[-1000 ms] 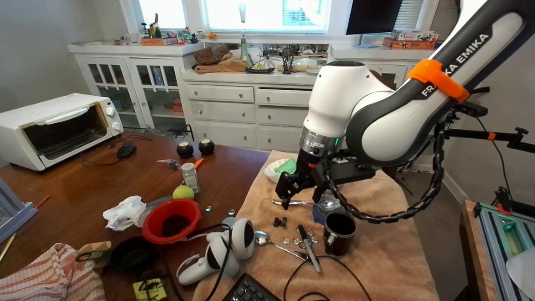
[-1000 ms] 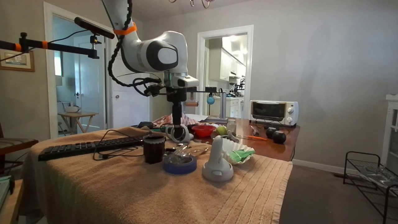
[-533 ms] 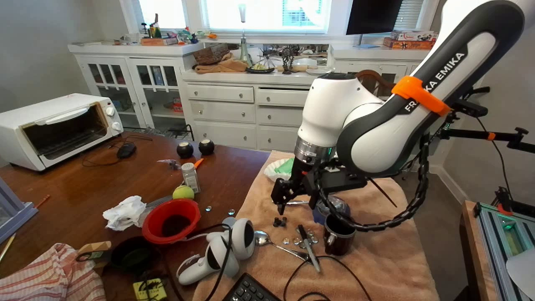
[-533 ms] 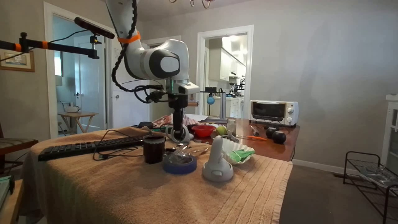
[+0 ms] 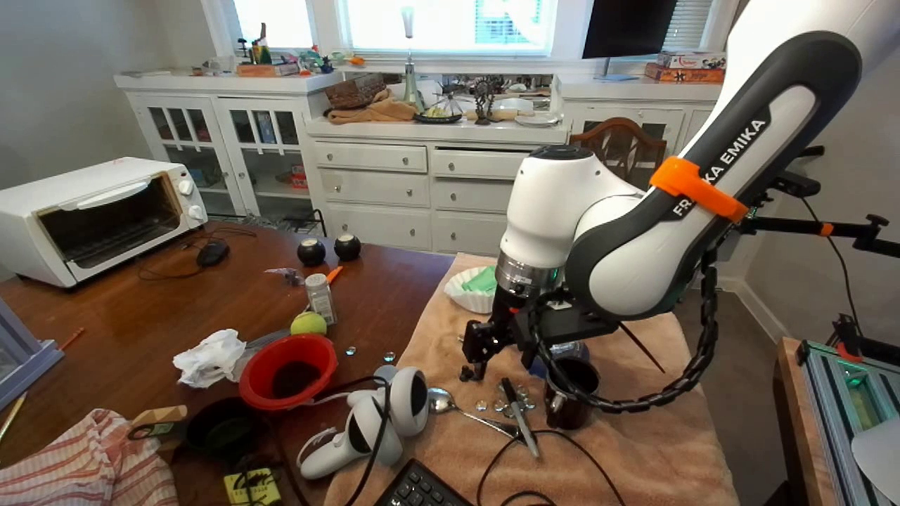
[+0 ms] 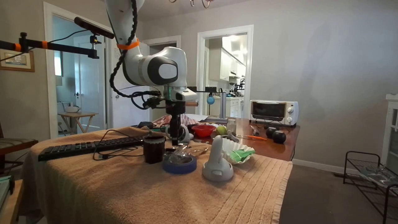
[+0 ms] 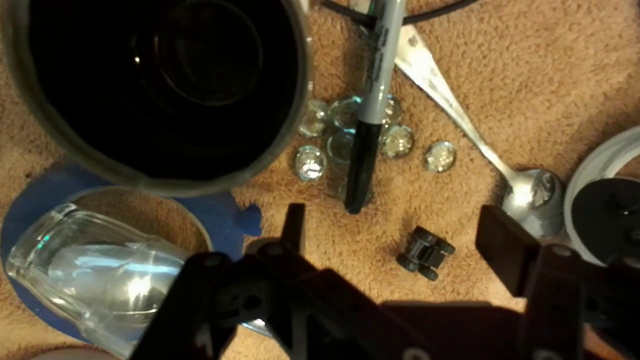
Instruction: Put the sharpie inside the cup
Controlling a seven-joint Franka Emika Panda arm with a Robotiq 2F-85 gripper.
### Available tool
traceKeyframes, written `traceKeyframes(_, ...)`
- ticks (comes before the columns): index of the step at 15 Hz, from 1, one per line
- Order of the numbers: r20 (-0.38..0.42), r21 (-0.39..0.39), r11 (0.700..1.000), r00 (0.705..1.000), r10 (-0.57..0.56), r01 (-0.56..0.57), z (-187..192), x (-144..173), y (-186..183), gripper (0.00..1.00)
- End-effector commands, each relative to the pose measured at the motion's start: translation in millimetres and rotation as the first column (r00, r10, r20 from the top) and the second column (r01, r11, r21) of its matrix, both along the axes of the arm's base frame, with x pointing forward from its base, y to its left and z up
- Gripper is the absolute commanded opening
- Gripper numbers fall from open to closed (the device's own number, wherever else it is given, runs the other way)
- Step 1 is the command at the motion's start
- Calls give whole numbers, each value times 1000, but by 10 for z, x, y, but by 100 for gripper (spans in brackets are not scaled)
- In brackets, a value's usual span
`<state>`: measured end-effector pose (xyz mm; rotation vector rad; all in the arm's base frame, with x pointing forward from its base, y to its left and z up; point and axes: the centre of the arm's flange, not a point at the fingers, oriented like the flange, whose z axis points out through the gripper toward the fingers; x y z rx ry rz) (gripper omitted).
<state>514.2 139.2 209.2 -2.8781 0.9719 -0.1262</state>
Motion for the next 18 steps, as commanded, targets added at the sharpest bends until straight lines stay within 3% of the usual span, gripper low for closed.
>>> traceKeyframes(1, 15, -10, 1000, 1000, -24, 24, -136, 52, 42, 89)
traceKeyframes(6, 9, -24, 999, 999, -32, 32, -200, 58, 20, 73)
traceKeyframes(7, 7, -26, 999, 999, -32, 32, -215, 58, 20, 67)
traceKeyframes(8, 5, -32, 999, 1000, -29, 29, -218, 47, 21, 72)
traceKeyframes(14, -7, -51, 998, 1000, -19, 19, -238, 16, 58, 69)
traceKeyframes(18, -15, -63, 998, 1000, -13, 12, -271, 15, 60, 60)
